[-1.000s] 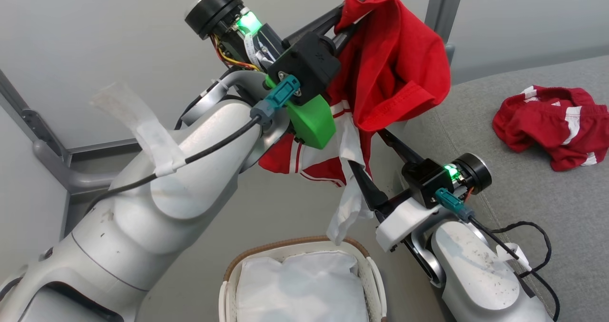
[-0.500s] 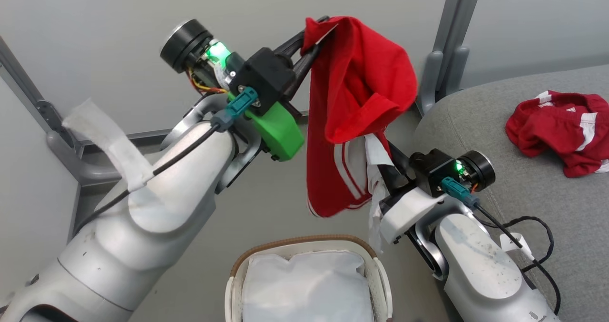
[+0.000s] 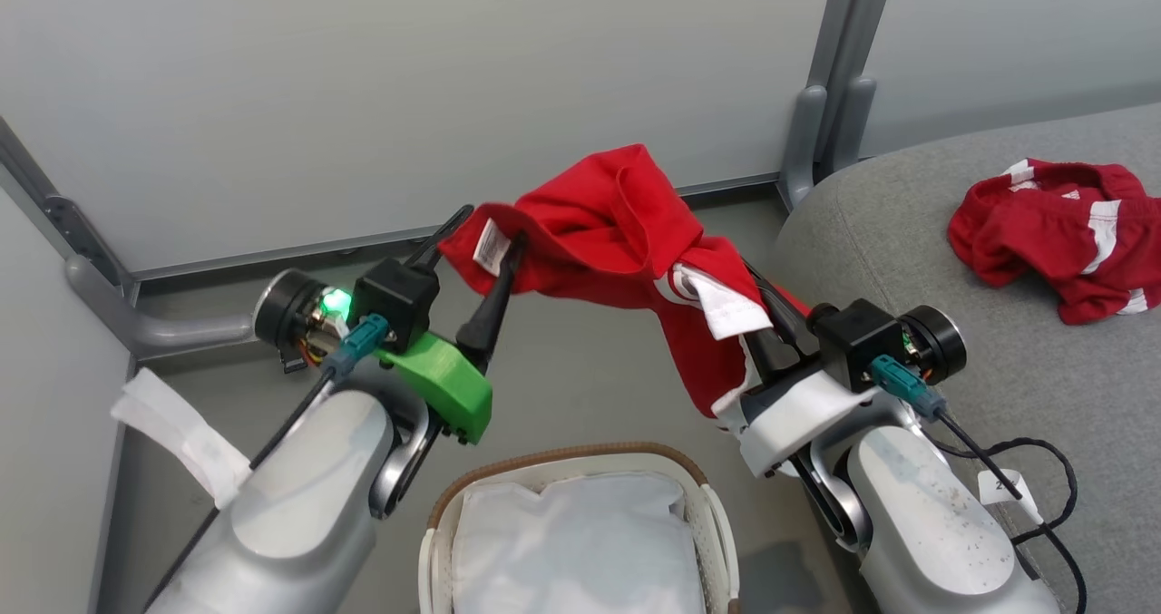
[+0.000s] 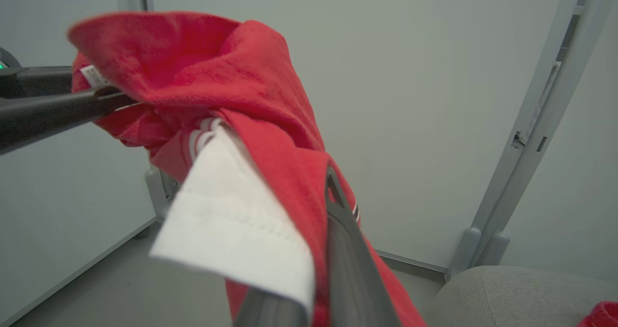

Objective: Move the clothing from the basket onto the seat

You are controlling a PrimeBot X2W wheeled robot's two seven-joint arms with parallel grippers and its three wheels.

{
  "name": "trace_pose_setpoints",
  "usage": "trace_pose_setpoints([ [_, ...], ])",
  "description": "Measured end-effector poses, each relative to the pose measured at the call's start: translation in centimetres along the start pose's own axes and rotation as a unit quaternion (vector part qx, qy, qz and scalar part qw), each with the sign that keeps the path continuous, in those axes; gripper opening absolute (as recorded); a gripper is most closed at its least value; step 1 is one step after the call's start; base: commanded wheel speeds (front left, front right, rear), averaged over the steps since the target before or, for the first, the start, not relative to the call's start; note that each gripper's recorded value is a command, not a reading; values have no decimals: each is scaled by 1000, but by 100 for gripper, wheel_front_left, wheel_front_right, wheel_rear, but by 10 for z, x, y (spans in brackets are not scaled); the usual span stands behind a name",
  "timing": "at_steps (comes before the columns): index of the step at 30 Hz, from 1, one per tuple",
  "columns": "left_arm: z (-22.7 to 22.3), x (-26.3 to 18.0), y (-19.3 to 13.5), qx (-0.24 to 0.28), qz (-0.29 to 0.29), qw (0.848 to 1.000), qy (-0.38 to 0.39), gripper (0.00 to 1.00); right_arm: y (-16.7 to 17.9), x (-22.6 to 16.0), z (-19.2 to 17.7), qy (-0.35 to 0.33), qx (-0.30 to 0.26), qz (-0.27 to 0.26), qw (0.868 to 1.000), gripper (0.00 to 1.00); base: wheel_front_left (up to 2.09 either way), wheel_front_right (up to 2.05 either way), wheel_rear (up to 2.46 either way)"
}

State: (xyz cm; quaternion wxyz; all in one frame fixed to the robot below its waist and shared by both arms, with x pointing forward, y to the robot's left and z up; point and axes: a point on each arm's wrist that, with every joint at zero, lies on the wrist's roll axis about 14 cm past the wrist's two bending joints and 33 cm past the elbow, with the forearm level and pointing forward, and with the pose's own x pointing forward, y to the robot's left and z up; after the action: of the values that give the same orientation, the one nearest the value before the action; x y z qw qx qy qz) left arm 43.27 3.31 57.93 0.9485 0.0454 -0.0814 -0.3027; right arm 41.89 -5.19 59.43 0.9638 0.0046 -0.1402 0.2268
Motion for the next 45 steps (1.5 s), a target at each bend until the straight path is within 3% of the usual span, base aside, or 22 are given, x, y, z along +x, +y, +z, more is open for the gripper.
trace_pose_setpoints([
  [9,-45,-30,-22,-100,32,994,32,100,-15,-10,-7,7,1,-28,1000,0,0,0,0],
  [18,-71,-51,-46,-157,41,985,54,100,-29,-24,-19,23,3,-55,998,0,0,0,0],
  [34,-83,-54,-62,-161,30,984,65,100,-61,-42,-28,37,-6,-107,994,0,0,0,0],
  [45,-89,-17,-98,-158,-49,984,67,100,-124,-83,-22,44,-31,-206,977,0,0,0,0],
])
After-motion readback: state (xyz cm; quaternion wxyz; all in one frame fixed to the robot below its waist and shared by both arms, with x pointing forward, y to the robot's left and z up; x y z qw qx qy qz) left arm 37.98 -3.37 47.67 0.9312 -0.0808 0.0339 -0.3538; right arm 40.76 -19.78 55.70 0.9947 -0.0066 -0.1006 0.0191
